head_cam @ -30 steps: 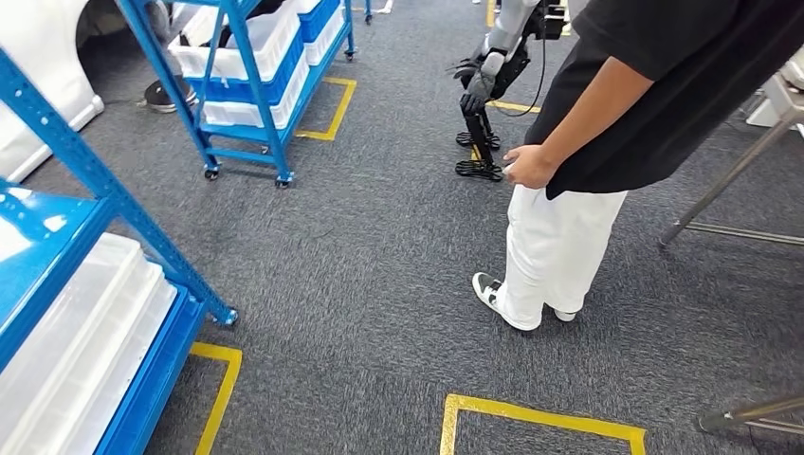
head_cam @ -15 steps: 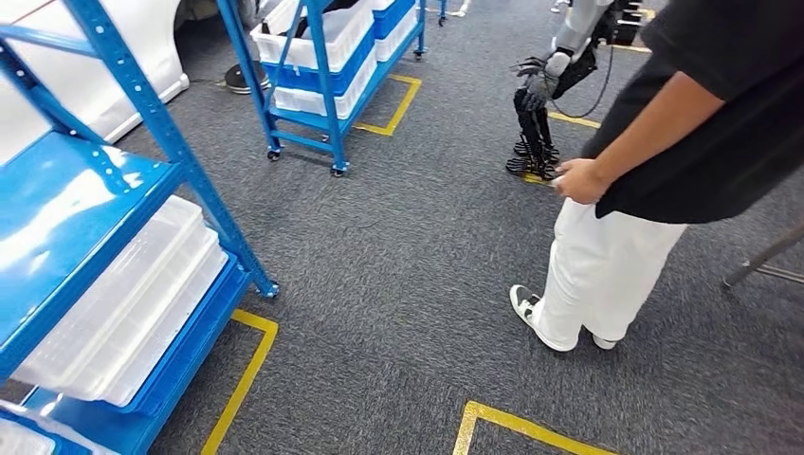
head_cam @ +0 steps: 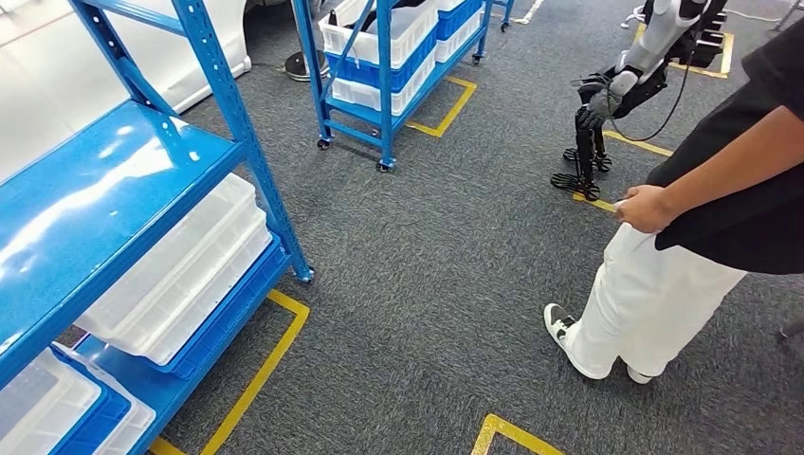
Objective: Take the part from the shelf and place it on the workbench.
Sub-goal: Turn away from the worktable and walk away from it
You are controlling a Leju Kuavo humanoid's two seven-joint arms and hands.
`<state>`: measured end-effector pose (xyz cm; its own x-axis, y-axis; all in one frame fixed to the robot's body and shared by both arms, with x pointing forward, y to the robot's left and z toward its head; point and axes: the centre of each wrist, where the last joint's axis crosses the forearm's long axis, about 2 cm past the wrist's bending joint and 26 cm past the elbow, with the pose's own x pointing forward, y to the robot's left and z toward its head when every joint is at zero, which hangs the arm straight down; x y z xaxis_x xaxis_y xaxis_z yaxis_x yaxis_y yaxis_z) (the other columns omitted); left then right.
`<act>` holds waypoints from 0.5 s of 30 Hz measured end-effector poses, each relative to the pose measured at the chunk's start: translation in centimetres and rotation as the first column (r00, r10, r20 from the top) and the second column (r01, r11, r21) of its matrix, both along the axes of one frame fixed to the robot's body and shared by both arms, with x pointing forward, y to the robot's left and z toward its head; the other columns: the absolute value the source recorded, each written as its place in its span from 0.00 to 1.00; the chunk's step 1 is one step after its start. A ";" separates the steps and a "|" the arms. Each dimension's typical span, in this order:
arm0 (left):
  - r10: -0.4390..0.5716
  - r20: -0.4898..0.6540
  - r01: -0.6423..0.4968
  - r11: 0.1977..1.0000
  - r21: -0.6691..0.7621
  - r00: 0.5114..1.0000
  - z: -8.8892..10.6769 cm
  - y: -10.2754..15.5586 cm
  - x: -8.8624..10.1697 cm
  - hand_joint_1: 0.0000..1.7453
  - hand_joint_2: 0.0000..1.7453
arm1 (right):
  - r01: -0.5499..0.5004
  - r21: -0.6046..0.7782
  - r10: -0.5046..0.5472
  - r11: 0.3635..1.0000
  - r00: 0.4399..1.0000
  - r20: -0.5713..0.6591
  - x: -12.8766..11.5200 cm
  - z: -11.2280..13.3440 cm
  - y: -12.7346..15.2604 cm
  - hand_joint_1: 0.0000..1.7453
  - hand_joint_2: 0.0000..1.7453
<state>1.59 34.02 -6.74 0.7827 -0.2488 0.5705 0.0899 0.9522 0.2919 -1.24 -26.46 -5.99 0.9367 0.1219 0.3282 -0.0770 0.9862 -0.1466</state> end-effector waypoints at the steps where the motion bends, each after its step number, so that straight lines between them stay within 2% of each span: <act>1: 0.001 0.001 -0.001 1.000 0.001 1.000 0.0 0.0 0.1 0.00 0.00 | -0.001 0.001 0.001 1.000 1.000 0.000 0.0 0.0 0.0 0.00 0.00; 15: 0.003 -0.007 -0.003 1.000 0.010 1.000 0.0 -0.1 -0.4 0.00 0.00 | -0.012 0.012 0.012 1.000 1.000 -0.012 -0.1 0.0 0.2 0.00 0.00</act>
